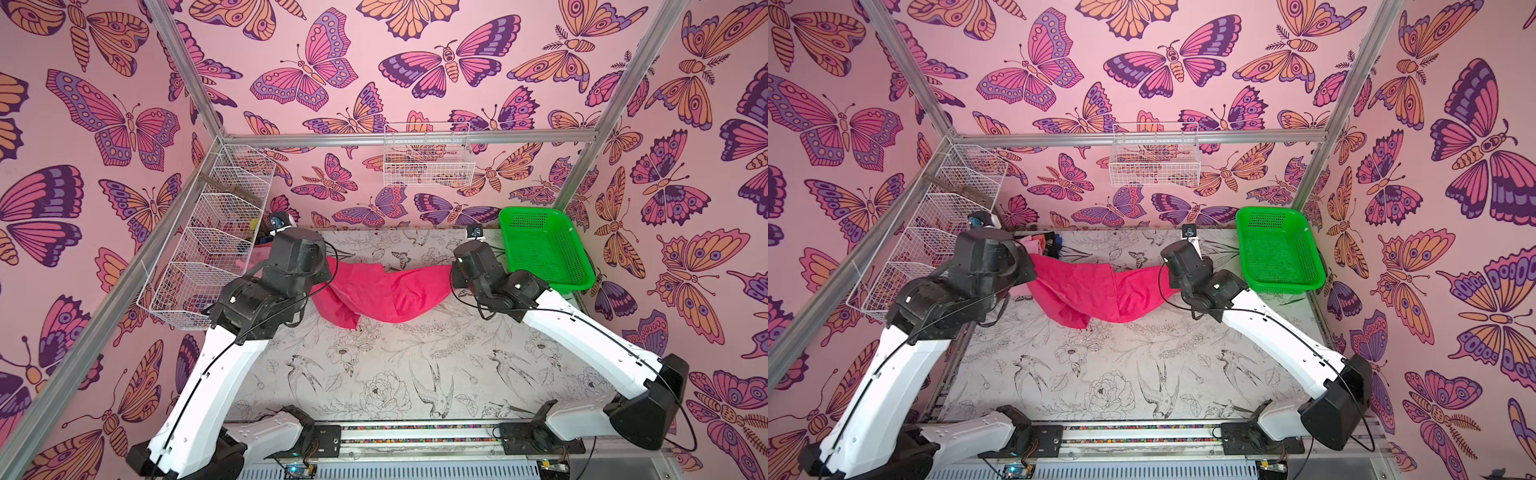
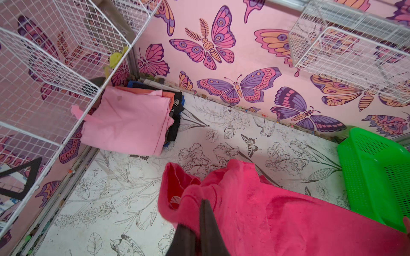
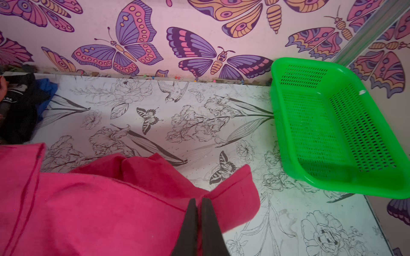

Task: Fold and stack t-shirts
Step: Flatten out the T-shirt at the center of the board.

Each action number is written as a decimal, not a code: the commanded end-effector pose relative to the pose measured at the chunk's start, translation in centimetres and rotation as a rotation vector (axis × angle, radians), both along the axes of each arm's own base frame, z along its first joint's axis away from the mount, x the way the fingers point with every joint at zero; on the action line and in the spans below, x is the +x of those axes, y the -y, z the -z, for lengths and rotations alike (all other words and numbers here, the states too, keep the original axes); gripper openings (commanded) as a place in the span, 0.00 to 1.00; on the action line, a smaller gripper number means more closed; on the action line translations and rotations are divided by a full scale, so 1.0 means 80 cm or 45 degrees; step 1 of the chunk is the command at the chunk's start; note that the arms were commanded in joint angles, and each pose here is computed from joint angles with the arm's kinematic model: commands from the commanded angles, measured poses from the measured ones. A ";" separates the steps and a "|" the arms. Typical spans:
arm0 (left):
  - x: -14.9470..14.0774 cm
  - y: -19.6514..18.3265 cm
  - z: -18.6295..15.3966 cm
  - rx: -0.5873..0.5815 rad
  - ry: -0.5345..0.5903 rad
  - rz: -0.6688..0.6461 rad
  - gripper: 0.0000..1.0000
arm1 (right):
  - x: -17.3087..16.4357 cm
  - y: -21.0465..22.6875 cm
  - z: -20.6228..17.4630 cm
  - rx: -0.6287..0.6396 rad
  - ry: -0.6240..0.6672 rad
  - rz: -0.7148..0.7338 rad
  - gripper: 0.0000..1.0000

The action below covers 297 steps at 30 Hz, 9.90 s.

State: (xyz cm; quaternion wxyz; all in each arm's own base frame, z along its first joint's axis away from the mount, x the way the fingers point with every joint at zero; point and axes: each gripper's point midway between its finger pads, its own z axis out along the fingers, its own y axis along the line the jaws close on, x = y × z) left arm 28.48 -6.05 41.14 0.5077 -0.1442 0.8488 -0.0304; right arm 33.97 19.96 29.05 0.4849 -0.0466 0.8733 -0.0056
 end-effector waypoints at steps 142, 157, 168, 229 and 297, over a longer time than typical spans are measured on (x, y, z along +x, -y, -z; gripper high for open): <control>-0.018 0.217 0.363 -0.311 -0.829 0.555 0.42 | -0.099 0.157 0.132 0.207 -0.561 0.222 0.67; -0.035 0.321 0.424 -0.092 -1.017 0.763 0.38 | -0.101 0.184 0.070 0.081 -0.422 0.279 0.69; -0.081 0.307 0.465 0.037 -1.163 0.747 0.36 | -0.082 0.168 0.052 0.102 -0.391 0.244 0.69; -0.087 0.271 0.500 0.272 -1.289 0.666 0.19 | -0.031 0.148 0.235 -0.160 -0.769 0.347 0.10; -0.109 0.236 0.456 0.365 -1.246 0.682 0.46 | -0.066 0.138 0.351 -0.205 -1.214 0.398 0.00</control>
